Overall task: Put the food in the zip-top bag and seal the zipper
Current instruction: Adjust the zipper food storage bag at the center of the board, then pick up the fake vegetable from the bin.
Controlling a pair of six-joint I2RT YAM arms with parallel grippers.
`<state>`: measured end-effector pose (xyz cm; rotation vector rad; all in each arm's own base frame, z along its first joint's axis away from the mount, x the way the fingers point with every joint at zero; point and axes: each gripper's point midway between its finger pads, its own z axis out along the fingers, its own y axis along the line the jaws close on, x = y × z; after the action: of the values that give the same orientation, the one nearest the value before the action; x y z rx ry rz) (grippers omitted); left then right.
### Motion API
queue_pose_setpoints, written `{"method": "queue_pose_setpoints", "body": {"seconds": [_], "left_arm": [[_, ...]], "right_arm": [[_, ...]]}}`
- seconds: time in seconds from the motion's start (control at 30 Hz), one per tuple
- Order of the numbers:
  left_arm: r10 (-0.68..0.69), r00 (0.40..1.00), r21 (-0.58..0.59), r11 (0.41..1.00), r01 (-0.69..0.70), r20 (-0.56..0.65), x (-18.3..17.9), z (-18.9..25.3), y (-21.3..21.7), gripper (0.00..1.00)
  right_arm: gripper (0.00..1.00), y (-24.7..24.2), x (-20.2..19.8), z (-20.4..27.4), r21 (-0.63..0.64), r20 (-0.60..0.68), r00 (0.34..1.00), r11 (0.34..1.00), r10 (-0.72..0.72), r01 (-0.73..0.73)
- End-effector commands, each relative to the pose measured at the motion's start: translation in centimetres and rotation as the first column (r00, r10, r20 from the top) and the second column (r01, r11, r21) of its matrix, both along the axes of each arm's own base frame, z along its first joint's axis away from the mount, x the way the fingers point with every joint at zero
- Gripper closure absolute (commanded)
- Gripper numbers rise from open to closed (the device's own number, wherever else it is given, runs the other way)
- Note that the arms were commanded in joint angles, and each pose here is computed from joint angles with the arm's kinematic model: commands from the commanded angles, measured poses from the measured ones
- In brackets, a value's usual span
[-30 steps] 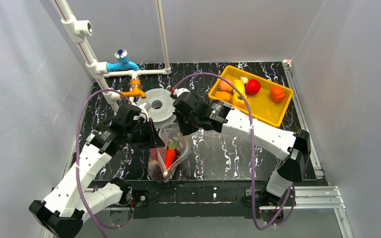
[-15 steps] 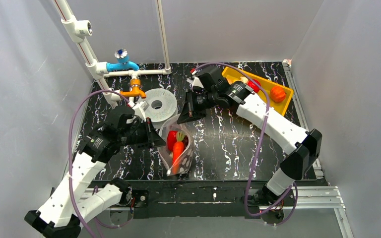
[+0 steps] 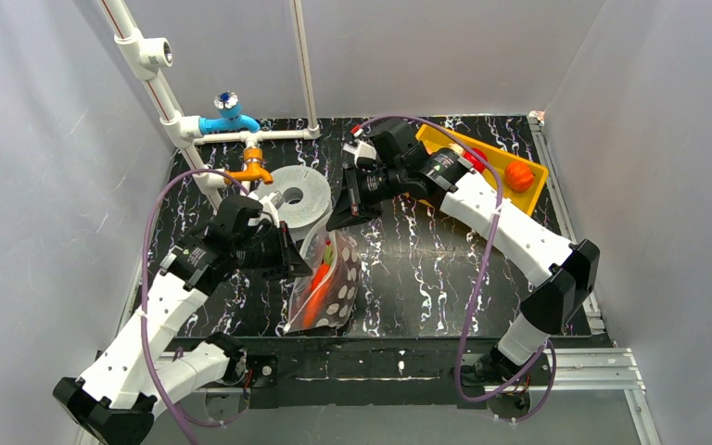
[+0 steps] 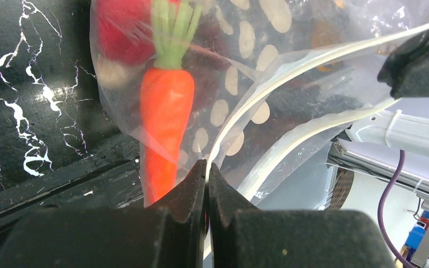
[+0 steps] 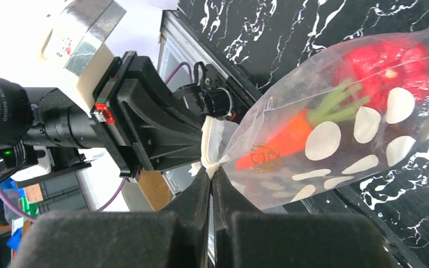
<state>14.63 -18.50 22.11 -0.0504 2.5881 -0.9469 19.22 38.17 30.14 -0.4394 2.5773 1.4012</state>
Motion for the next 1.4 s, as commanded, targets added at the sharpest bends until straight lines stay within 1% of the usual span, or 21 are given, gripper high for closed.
{"method": "queue_pose_setpoints", "body": {"seconds": [0.0,0.1,0.2,0.3,0.43,0.6,0.73,0.8,0.9,0.97,1.03,1.17,1.23,1.3,1.37], "left_arm": [[-0.02,0.999,-0.018,1.0,0.02,0.03,-0.3,1.4,-0.1,1.0],[-0.018,0.999,-0.016,1.0,0.019,0.033,-0.4,1.4,0.0,1.0],[-0.014,0.999,-0.014,1.0,0.015,0.03,-0.5,1.3,0.1,1.0],[-0.014,0.999,-0.015,1.0,0.015,0.032,-0.4,1.3,0.1,1.0],[-0.012,0.999,-0.012,1.0,0.012,0.034,-0.2,1.3,0.1,1.0],[-0.005,0.999,-0.012,1.0,0.006,0.038,-0.1,1.4,0.1,1.0],[0.004,0.999,-0.007,1.0,-0.003,0.044,-0.1,1.5,0.3,1.0],[0.004,0.999,-0.002,1.0,-0.004,0.042,-0.2,1.5,0.4,1.0],[0.005,0.999,-0.003,1.0,-0.004,0.039,-0.2,1.5,0.4,1.0],[0.005,0.999,-0.004,1.0,-0.005,0.039,-0.2,1.4,0.4,1.0],[0.005,0.999,-0.003,1.0,-0.005,0.038,-0.3,1.4,0.4,1.0],[0.004,0.999,-0.003,1.0,-0.004,0.036,-0.4,1.4,0.4,1.0],[0.003,0.999,0.0,1.0,-0.003,0.038,-0.4,1.5,0.5,1.0],[0.001,0.999,0.004,1.0,-0.002,0.038,-0.5,1.5,0.6,1.0],[0.0,0.999,0.006,1.0,-0.001,0.041,-0.5,1.5,0.6,1.0]], "right_arm": [[0.92,0.4,-0.3,2.3,0.107,0.015,0.999,0.994,0.033,-0.035],[0.84,0.0,0.2,1.4,0.068,0.04,0.999,0.998,0.01,-0.012],[0.76,-1.0,0.7,0.6,0.0,0.092,0.996,1.0,-0.016,0.016],[0.71,-2.2,0.9,-0.3,-0.076,0.137,0.99,0.996,-0.034,0.045],[0.65,-3.6,0.9,-0.8,-0.133,0.195,0.98,0.988,-0.048,0.074],[0.53,-5.3,1.6,-0.5,-0.176,0.288,0.955,0.977,-0.065,0.119],[0.44,-6.5,2.5,1.2,-0.178,0.387,0.919,0.973,-0.071,0.15],[0.42,-7.3,3.5,1.9,-0.176,0.424,0.9,0.966,-0.101,0.191],[0.41,-8.9,5.5,2.0,-0.178,0.446,0.881,0.949,-0.157,0.259],[0.4,-10.3,7.5,1.3,-0.19,0.465,0.861,0.926,-0.208,0.326],[0.37,-11.8,9.6,0.4,-0.205,0.484,0.838,0.898,-0.252,0.389],[0.32,-15.0,14.1,-2.3,-0.229,0.478,0.806,0.837,-0.348,0.497],[0.26,-17.0,16.2,-4.0,-0.264,0.468,0.793,0.794,-0.391,0.547],[0.17,-19.0,18.1,-5.7,-0.325,0.487,0.772,0.735,-0.409,0.595],[0.05,-21.0,19.9,-7.4,-0.397,0.518,0.749,0.659,-0.414,0.639]]}}
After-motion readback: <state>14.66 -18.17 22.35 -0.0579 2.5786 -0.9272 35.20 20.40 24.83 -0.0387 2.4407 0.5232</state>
